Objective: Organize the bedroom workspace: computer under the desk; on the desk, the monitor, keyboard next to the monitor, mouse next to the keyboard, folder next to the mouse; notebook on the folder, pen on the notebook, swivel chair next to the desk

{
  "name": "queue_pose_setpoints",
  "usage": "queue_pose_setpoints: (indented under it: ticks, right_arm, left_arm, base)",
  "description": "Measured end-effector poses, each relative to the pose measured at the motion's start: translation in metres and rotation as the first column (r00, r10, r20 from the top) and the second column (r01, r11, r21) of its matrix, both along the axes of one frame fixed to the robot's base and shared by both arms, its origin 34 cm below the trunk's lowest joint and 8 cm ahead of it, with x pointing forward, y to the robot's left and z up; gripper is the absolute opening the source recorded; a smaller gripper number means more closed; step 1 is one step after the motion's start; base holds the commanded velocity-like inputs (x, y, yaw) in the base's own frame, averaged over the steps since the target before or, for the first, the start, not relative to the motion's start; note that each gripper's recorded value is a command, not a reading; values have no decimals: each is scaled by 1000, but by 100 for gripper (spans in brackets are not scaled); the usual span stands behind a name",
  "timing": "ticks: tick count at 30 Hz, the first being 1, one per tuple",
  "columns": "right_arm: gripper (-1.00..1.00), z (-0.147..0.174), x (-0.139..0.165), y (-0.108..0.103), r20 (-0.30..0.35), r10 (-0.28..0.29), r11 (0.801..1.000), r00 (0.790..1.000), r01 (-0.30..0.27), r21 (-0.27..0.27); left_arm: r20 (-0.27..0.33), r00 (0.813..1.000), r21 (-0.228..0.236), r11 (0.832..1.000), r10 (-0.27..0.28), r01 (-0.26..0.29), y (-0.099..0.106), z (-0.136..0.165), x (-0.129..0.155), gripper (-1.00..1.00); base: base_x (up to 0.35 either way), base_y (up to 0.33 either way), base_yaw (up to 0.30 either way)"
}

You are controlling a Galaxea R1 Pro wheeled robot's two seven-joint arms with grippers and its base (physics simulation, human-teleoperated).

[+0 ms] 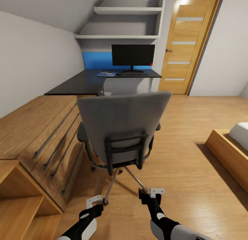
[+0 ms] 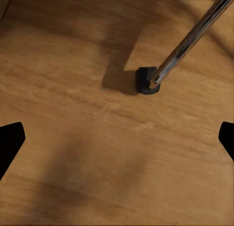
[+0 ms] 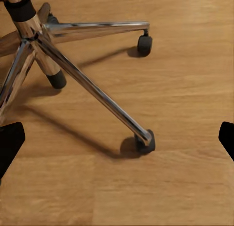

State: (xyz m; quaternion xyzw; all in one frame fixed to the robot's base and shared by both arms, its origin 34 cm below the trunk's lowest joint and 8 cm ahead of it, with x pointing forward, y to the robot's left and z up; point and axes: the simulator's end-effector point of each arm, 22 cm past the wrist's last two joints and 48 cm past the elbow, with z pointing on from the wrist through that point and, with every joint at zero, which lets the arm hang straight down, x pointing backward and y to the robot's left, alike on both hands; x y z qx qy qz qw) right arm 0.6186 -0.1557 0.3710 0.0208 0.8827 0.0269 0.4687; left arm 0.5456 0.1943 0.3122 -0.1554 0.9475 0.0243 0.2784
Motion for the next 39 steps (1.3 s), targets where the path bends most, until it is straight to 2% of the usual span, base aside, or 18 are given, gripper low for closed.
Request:
queue_pose_setpoints:
  ticks: [6, 14, 23, 33, 39]
  right_arm:
    - [100, 0, 0, 0, 0, 0, 1000, 1000, 0, 0]
    - [100, 0, 0, 0, 0, 1, 1000, 1000, -1, 0]
    - [100, 0, 0, 0, 1, 1, 1000, 1000, -1, 0]
    - [100, 0, 0, 0, 1, 1, 1000, 1000, -1, 0]
    - [100, 3, 2, -1, 22, -4, 1000, 1000, 4, 2]
  left_arm:
    - [0, 1000, 0, 1000, 0, 0, 0, 0, 0, 100]
    - [-1, 1000, -1, 1000, 0, 0, 0, 0, 0, 100]
    - [43, 999, 8, 1000, 12, -12, 1, 3, 5, 100]
    - [141, 989, 38, 998, 36, -42, 10, 10, 9, 100]
    - [225, 974, 61, 998, 5, -20, 3, 21, 18, 100]
  base:
    - [261, 105, 0]
    - [57, 16, 0]
    - [3, 1, 0]
    - [0, 0, 0]
    - [0, 0, 0]
